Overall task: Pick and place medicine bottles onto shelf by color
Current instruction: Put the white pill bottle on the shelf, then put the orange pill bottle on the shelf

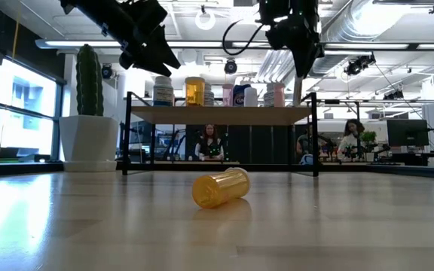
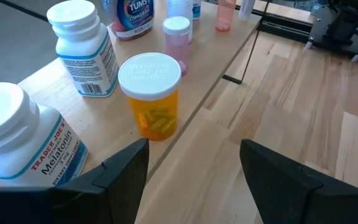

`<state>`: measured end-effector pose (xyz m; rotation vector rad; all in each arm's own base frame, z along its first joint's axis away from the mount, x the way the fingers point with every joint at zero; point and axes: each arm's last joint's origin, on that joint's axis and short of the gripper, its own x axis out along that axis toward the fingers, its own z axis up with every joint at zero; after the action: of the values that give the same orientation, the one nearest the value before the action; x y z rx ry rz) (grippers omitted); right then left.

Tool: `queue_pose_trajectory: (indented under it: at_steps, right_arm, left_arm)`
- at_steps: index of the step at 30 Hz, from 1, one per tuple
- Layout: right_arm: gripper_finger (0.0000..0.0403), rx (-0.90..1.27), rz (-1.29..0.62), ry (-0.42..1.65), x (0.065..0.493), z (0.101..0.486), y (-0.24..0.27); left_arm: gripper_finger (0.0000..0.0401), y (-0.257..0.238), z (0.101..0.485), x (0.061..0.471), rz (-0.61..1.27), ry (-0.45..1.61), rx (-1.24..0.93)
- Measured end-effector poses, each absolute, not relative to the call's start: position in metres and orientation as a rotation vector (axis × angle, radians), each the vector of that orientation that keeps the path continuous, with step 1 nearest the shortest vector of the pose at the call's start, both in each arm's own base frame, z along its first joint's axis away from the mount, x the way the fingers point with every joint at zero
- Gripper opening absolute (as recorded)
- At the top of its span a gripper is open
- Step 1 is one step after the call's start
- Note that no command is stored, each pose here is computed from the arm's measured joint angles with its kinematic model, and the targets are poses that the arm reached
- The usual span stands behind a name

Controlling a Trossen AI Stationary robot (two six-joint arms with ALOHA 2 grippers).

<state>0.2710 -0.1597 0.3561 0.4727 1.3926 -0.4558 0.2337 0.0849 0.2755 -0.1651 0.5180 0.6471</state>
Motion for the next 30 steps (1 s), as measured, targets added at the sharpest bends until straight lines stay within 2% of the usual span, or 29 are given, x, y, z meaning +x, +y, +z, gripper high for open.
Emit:
queue_pose_trajectory:
  at_steps: [14,30]
  right_arm:
    - [0.0062,0.480,-0.452,1.409,0.2747,0.3509,-0.1622]
    - [0.0130,0.468,-0.454,1.411,0.2745,0.3510,-0.1624]
  left_arm:
    - [0.0241,0.0848,0.2755,0.2337,0.637,0.529,-0.131]
    - [0.0241,0.0848,0.2755,0.2337,0.637,0.529,-0.131]
